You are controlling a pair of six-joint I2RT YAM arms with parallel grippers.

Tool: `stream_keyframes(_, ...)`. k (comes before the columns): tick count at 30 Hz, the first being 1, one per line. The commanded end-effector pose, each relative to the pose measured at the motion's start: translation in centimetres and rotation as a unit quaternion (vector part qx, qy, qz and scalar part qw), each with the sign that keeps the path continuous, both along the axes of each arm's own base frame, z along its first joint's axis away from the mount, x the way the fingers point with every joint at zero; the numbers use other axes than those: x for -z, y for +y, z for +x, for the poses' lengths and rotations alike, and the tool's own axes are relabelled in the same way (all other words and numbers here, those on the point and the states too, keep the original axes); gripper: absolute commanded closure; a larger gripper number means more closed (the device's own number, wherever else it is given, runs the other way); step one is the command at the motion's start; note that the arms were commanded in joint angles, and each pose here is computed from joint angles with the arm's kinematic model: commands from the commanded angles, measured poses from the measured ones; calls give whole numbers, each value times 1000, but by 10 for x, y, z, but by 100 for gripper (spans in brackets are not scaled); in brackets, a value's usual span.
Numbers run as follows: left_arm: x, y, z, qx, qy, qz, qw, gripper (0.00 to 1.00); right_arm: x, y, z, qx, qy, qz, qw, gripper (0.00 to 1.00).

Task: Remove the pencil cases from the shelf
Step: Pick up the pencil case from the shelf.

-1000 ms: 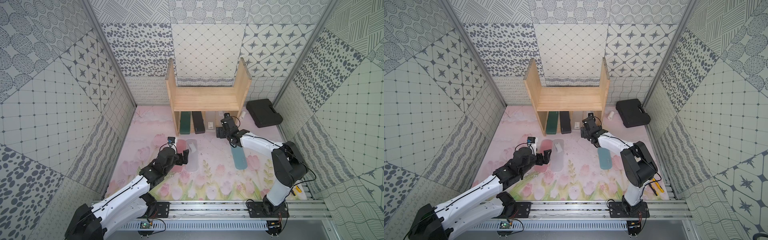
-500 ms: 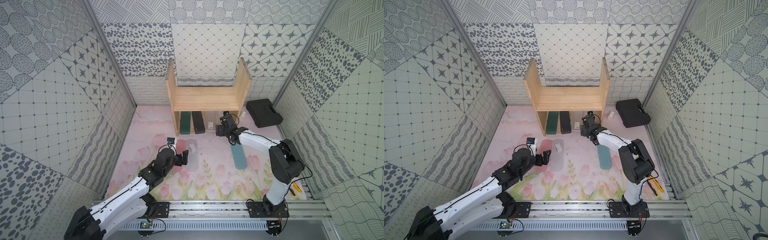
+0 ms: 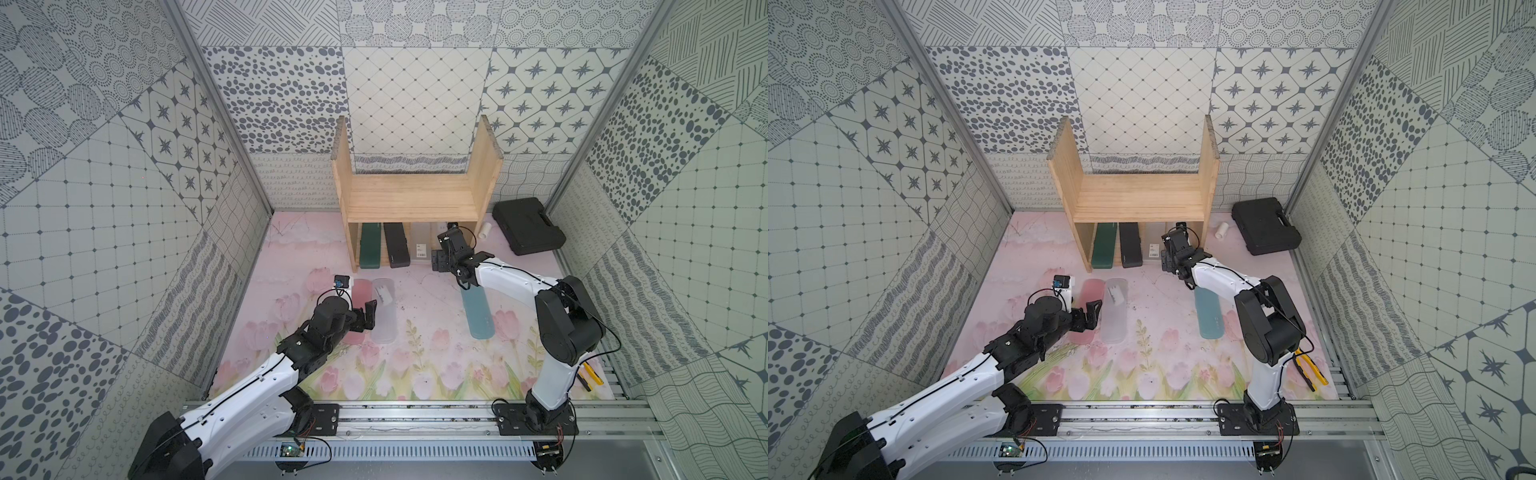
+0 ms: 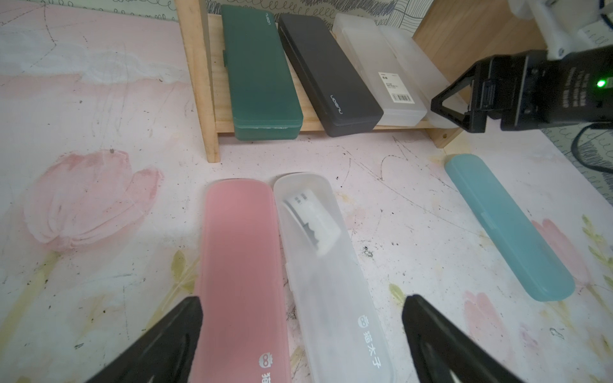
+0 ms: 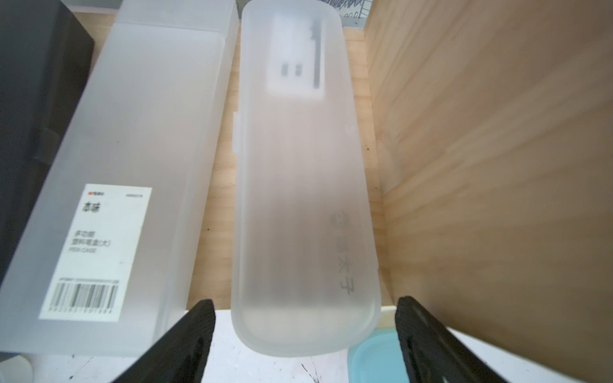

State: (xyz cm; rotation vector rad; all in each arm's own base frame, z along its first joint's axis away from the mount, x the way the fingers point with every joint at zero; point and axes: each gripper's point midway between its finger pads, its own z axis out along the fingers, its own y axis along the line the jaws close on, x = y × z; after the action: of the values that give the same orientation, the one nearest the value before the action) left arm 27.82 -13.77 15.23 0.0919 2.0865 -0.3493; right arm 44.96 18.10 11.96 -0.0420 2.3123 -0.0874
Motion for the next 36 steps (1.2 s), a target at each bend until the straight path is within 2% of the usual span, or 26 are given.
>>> stream_keyframes(1, -11, -5, 4, 10, -23, -12, 1000, 1, 1, -2, 7, 17, -4, -5, 1000, 10)
stream_keyframes(17, -11, -6, 5, 11, -22, -12, 1000, 1, 16, 12, 21, 10, 11, 6, 1000, 10)
stream_keyframes(23, -11, -6, 5, 12, -22, -13, 1000, 1, 17, 21, 27, 4, 12, 22, 1000, 13)
stream_keyframes(36, -11, -6, 5, 11, -22, -14, 1000, 1, 27, 27, 43, 22, 18, 25, 999, 11)
